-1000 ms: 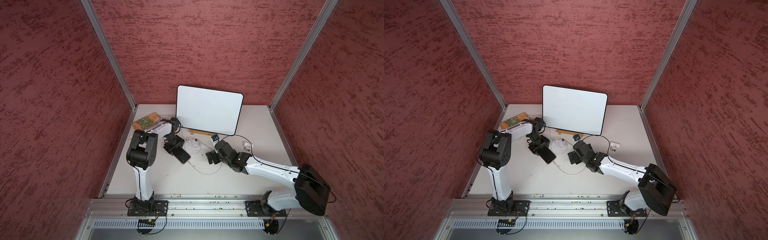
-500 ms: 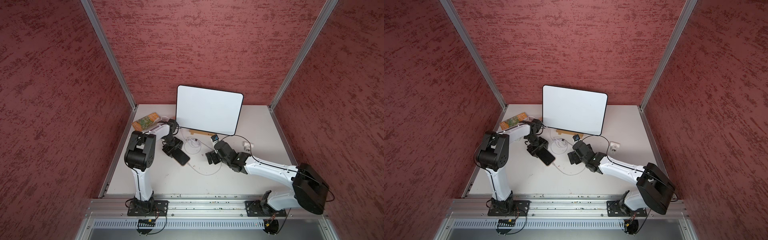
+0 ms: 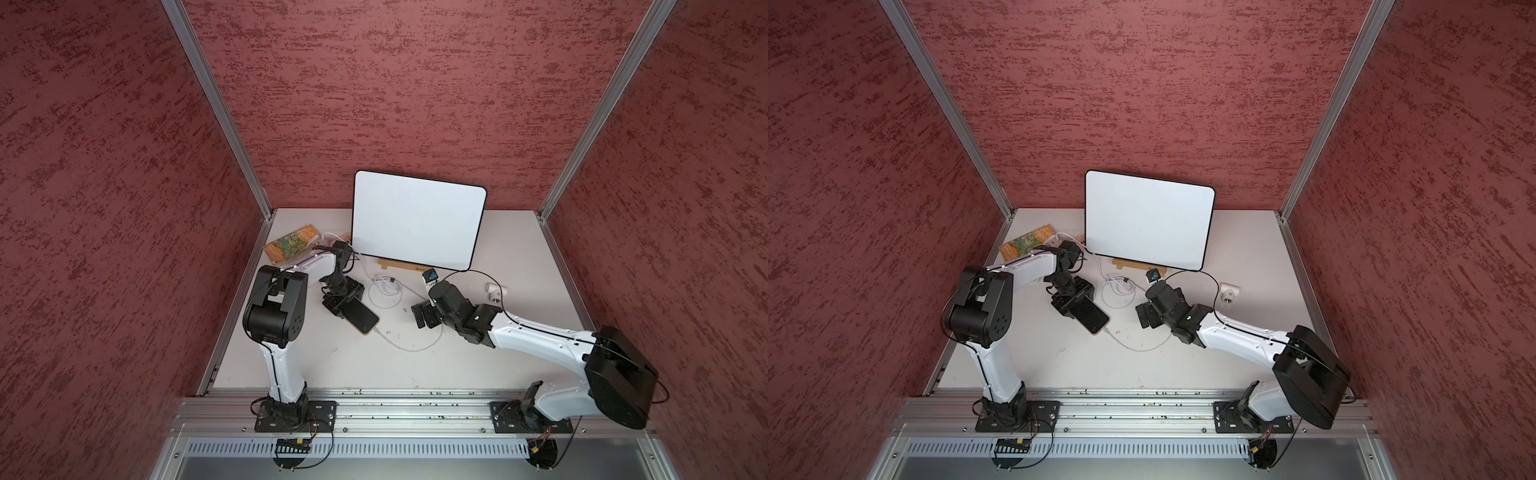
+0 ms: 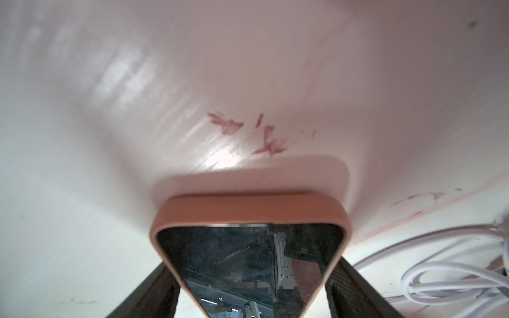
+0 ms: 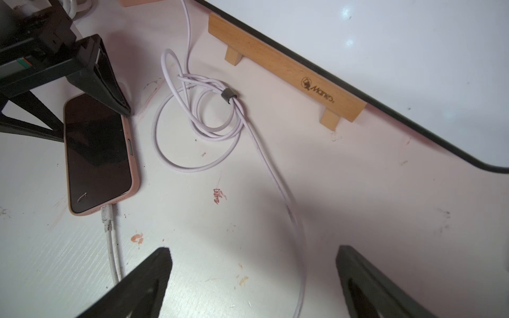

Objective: Plug the charging cable into the phone
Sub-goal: Place the phone at the center of the board.

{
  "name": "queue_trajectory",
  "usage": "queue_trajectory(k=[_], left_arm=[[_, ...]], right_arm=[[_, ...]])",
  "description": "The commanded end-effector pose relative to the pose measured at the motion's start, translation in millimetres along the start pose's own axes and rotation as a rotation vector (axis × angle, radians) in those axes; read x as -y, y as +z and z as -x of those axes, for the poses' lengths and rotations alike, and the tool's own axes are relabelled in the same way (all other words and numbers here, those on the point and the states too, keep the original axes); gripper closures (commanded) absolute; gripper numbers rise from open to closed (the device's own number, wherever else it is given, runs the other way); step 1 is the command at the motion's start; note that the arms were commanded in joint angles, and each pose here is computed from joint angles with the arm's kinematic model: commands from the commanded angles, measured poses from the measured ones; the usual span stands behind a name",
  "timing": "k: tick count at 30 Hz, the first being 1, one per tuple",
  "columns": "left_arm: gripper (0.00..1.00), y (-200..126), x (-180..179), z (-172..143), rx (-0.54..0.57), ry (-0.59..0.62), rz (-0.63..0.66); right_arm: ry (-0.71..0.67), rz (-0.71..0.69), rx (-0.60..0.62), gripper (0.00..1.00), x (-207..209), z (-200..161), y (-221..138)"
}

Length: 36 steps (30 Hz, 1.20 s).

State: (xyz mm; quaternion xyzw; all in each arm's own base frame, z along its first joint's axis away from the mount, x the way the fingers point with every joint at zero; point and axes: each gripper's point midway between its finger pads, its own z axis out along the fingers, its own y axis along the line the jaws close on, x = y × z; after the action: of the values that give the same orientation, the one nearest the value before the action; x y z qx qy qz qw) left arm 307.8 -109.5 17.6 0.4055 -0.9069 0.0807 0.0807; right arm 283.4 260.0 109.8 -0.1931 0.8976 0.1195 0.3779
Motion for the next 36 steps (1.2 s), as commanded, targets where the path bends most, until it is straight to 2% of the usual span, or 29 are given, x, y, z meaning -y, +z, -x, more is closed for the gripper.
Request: queue_trajectory(k=[1, 4, 5, 11, 17, 23, 29, 32, 36], left_arm=[[0.45, 8.6, -3.3, 9.6, 0.047, -0.003, -0.017], [0.05, 3.2, -0.7, 10.3, 0.061, 0.005, -0.035], [0.01, 2.0, -0.7, 10.1, 0.062, 0.006, -0.038], [0.00, -7.3, -2.6, 7.2, 0.080, 0.009, -0.062], [0.00, -30.0, -4.0, 4.5, 0.149, 0.038, -0.132], [0.00, -81.1, -8.1, 3.6, 0.310, 0.113, -0.236], [0.00, -139.5, -13.0, 7.2, 0.520, 0.209, -0.357], [0.00, -158.9, -15.4, 12.0, 0.588, 0.255, -0.358], [0.00, -168.2, -17.4, 20.2, 0.630, 0.299, -0.330]], right_arm=[[0.028, 0.004, 0.030, 0.02, 1.0, 12.8, -0.7], [0.030, 0.003, 0.031, 0.01, 1.5, 12.3, -1.1], [0.031, 0.003, 0.031, 0.02, 2.0, 11.8, -1.1], [0.051, 0.025, 0.028, 0.01, 0.4, 9.5, -1.4], [0.144, 0.096, 0.024, 0.01, 5.3, 9.4, -3.5], [0.277, 0.172, 0.037, 0.01, 21.1, 14.6, -10.0], [0.391, 0.199, 0.046, 0.01, 47.0, 25.2, -15.5], [0.455, 0.186, 0.054, 0.01, 68.9, 29.6, -19.4], [0.543, 0.142, 0.092, 0.01, 105.0, 37.9, -30.8]])
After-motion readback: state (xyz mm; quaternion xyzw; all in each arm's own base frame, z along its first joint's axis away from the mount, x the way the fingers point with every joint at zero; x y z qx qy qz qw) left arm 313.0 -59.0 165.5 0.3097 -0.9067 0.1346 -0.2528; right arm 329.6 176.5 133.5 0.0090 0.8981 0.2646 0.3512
